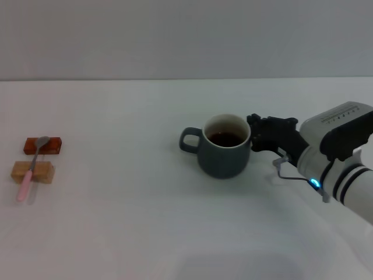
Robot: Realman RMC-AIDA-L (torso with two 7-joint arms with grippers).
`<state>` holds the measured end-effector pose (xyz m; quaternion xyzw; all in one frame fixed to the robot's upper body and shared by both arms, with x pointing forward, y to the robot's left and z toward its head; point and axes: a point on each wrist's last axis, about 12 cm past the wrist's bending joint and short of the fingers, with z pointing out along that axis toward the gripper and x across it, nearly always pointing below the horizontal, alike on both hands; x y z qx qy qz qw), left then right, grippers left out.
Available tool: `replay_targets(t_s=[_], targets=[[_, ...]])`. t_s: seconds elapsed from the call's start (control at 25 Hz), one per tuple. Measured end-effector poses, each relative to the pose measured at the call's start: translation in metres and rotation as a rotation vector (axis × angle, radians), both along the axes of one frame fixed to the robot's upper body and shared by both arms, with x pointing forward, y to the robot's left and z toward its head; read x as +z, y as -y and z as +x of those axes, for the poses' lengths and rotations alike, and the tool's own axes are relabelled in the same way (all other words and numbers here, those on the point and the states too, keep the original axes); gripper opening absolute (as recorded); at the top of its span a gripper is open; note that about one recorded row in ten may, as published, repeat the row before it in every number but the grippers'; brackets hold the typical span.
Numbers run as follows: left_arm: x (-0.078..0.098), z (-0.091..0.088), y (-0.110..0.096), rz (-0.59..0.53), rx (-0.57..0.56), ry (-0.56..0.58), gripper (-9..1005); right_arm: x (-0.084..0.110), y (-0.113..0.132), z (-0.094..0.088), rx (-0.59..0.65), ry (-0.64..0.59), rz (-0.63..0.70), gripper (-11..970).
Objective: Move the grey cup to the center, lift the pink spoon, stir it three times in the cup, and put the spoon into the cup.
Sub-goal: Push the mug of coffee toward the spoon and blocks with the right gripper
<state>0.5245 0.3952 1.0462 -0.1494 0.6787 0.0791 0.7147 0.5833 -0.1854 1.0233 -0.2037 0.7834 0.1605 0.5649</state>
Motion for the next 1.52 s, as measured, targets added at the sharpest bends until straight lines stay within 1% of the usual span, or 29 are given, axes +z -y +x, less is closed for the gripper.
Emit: replay_targets(t_s=[0.56, 0.88, 1.12, 1.24, 1.32, 1.52], targets=[[-0.002, -0.007, -0.006, -0.006, 0.016, -0.003, 857, 0.008, -0.037, -0.002, 0.124, -0.058, 0.086, 50], [-0.003, -0.008, -0.006, -0.025, 0.016, -0.001, 857, 0.011, -0.047, -0.002, 0.156, -0.068, 0.1, 50], [-0.009, -0.013, -0.006, -0.051, 0.021, -0.014, 859, 0.01, -0.052, -0.005, 0.184, -0.083, 0.106, 50], [-0.009, -0.015, -0.004, -0.035, 0.011, -0.015, 859, 0.009, -0.044, -0.003, 0.157, -0.073, 0.095, 50], [-0.008, -0.015, -0.002, -0.017, 0.003, -0.013, 859, 0.01, -0.032, 0.003, 0.113, -0.045, 0.075, 50], [-0.006, -0.014, 0.004, 0.004, -0.025, -0.004, 859, 0.016, 0.005, 0.016, -0.035, 0.085, -0.008, 50]])
